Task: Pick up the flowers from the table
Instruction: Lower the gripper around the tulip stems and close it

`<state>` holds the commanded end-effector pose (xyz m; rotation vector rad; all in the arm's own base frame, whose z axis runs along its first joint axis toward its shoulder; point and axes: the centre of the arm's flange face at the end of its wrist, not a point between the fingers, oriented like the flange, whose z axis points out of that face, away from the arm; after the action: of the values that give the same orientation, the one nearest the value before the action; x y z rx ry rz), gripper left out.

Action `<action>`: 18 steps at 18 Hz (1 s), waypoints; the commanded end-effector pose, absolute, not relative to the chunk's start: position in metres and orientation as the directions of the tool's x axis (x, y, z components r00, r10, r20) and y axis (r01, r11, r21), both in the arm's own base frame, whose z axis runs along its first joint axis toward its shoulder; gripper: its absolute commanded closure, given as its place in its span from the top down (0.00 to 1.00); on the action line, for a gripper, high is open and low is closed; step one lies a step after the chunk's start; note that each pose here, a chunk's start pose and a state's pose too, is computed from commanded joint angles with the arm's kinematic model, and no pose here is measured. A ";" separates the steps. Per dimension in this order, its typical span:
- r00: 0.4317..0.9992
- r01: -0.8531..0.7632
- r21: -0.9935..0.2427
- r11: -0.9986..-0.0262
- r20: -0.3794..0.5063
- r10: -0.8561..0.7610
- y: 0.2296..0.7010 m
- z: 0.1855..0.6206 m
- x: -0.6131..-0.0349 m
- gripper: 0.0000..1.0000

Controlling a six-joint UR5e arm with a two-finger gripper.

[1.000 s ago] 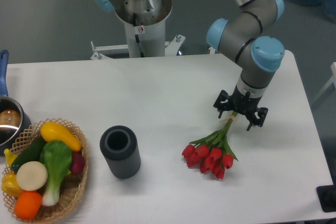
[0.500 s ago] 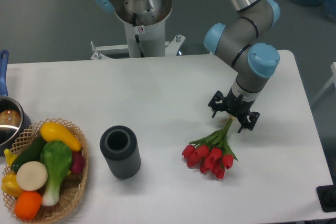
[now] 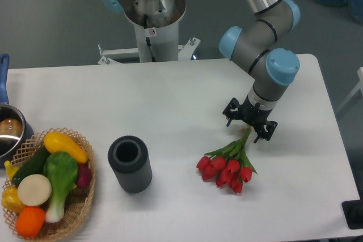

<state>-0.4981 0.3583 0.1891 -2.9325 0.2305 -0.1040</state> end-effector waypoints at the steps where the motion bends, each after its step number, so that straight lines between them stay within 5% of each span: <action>1: 0.985 -0.147 -0.201 -0.968 0.056 -0.161 0.358 0.188 -0.498 1.00; 5: 0.985 -0.147 -0.203 -0.968 0.058 -0.161 0.359 0.186 -0.500 0.99; 10: 0.985 -0.147 -0.202 -0.968 0.058 -0.161 0.359 0.185 -0.500 0.83; 18: 0.987 -0.139 -0.208 -0.968 0.047 -0.151 0.361 0.187 -0.501 0.35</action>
<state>-0.5010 0.3609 0.1867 -2.9269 0.2159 -0.0928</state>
